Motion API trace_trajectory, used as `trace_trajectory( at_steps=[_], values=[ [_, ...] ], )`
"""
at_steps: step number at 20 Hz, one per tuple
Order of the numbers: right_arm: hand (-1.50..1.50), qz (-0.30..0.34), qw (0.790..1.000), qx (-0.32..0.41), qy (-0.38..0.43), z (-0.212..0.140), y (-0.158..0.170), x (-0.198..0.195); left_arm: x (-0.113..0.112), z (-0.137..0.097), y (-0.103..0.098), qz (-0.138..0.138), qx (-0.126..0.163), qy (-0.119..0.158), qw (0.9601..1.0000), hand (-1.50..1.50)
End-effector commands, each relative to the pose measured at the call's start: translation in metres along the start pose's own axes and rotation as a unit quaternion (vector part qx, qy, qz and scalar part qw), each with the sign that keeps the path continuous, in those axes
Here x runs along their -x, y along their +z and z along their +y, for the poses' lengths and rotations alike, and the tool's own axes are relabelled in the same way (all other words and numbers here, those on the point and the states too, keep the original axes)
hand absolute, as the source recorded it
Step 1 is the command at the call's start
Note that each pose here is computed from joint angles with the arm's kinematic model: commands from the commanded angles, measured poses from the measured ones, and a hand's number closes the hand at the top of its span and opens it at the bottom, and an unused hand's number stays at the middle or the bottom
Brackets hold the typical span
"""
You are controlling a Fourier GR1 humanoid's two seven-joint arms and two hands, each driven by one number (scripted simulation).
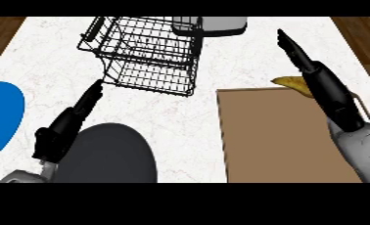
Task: Pick the pear from the tray and place it in the tiered basket
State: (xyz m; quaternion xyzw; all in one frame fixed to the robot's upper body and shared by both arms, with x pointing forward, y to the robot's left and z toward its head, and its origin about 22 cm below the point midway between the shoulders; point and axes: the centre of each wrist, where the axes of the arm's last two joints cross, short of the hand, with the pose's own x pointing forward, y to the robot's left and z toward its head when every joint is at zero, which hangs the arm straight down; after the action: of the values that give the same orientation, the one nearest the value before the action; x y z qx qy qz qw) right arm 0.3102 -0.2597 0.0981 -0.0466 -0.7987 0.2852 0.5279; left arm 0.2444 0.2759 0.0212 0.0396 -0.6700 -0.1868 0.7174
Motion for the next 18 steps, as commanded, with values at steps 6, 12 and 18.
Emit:
trace_trajectory(
  at_steps=[6,12,18],
  values=[
    [1.50,-0.067,0.931,0.020,-0.358,0.006,0.028,0.050,-0.013,-0.017,-0.017,-0.014,-0.021,0.100,0.9946,0.00],
    [-1.50,0.078,0.884,0.159,-0.432,-0.056,0.097,0.125,-0.020,-0.033,-0.033,0.007,-0.011,0.150,0.9886,0.00],
    [-1.50,0.059,0.930,0.036,-0.362,-0.158,0.127,0.113,-0.018,-0.050,-0.031,0.026,0.007,0.157,0.9872,0.00]
  ],
)
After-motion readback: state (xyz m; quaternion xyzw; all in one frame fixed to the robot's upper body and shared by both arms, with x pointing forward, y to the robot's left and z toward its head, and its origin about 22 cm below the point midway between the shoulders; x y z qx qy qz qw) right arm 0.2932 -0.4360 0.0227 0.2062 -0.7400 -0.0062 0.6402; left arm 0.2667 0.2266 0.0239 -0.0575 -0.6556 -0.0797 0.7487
